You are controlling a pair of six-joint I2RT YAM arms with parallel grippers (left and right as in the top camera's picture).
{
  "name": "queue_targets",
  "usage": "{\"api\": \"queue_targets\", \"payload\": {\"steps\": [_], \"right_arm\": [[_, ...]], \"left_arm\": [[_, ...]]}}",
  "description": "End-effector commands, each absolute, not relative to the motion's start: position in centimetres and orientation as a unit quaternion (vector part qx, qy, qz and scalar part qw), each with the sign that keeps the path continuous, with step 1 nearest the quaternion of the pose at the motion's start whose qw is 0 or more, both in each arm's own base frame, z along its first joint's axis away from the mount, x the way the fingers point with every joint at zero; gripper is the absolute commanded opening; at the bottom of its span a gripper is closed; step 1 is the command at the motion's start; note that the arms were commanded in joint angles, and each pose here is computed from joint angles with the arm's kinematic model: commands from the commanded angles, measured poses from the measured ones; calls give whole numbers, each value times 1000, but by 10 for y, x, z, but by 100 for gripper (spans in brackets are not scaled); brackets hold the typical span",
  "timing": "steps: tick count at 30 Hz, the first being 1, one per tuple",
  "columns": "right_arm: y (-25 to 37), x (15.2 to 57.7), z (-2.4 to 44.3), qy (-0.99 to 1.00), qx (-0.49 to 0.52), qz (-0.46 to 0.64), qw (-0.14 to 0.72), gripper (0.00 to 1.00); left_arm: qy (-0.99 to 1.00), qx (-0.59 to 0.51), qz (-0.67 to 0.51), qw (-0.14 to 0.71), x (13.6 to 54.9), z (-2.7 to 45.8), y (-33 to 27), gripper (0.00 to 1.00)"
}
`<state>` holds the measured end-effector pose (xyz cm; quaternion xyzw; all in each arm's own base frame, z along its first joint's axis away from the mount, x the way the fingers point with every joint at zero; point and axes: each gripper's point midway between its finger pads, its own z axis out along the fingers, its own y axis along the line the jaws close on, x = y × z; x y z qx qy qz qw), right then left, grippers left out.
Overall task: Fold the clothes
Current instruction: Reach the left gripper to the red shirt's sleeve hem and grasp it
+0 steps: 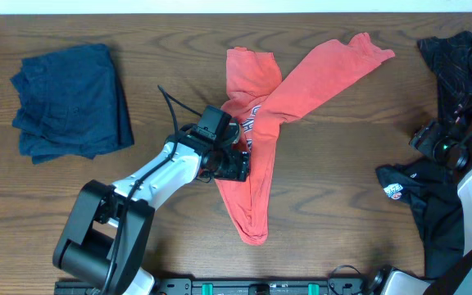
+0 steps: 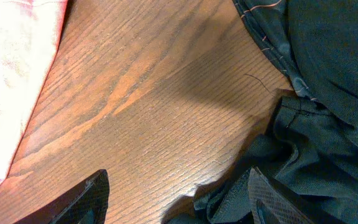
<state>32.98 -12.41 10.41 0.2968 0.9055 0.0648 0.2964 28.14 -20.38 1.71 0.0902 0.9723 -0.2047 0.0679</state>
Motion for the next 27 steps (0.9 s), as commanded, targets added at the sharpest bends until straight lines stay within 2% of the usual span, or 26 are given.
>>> {"api": "queue_targets", "payload": {"steps": [1, 14, 17, 21, 27], "right_arm": [[-120, 333, 104, 909, 283, 69, 297, 70], [-118, 330, 102, 911, 284, 69, 290, 70], [-118, 330, 102, 911, 284, 70, 290, 70], [-118, 330, 102, 911, 284, 70, 290, 70], [-118, 329, 102, 912, 284, 70, 289, 70]], "left_arm": [[972, 87, -204, 77, 288, 19, -206, 71], [966, 121, -207, 97, 286, 22, -228, 69], [967, 123, -201, 100, 286, 22, -227, 56], [967, 123, -201, 100, 286, 22, -227, 28], [966, 123, -202, 102, 283, 31, -226, 26]]}}
